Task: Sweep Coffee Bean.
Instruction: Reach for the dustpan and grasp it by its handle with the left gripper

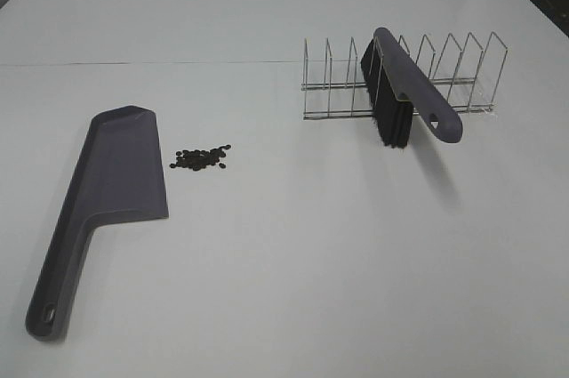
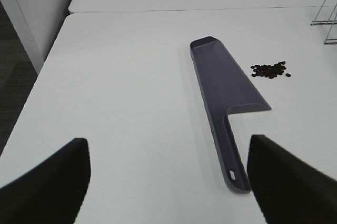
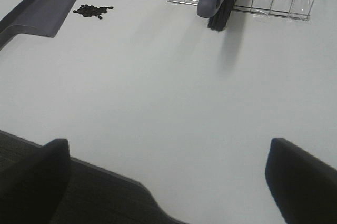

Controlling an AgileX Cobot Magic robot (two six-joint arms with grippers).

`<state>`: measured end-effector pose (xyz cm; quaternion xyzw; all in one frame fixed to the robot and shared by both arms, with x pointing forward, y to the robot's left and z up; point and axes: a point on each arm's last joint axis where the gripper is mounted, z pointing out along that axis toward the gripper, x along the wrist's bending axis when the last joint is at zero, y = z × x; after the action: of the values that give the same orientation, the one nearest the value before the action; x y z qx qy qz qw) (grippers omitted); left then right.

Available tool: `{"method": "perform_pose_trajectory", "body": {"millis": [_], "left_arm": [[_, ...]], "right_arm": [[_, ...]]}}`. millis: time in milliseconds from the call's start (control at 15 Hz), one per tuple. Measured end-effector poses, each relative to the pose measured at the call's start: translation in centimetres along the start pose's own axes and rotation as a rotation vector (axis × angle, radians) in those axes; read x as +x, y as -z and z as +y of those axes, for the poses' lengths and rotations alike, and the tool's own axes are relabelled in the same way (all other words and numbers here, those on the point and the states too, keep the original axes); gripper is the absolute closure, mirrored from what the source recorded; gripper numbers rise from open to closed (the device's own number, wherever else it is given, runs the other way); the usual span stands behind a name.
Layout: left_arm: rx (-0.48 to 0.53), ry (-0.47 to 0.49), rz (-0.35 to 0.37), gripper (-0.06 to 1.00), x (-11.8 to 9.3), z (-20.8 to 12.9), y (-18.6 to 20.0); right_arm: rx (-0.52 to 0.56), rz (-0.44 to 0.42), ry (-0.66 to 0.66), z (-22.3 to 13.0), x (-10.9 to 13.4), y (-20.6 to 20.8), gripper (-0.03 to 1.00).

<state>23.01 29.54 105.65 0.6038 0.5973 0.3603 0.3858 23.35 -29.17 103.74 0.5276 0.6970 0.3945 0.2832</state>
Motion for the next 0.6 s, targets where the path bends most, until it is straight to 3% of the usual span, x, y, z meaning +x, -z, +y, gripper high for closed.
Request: {"method": "perform_pose_trajectory", "body": {"millis": [600], "left_arm": [[0.0,0.0,0.0,0.19,0.0,0.0,0.0]], "right_arm": [[0.0,0.0,0.0,0.0,0.0,0.0,0.04]]}}
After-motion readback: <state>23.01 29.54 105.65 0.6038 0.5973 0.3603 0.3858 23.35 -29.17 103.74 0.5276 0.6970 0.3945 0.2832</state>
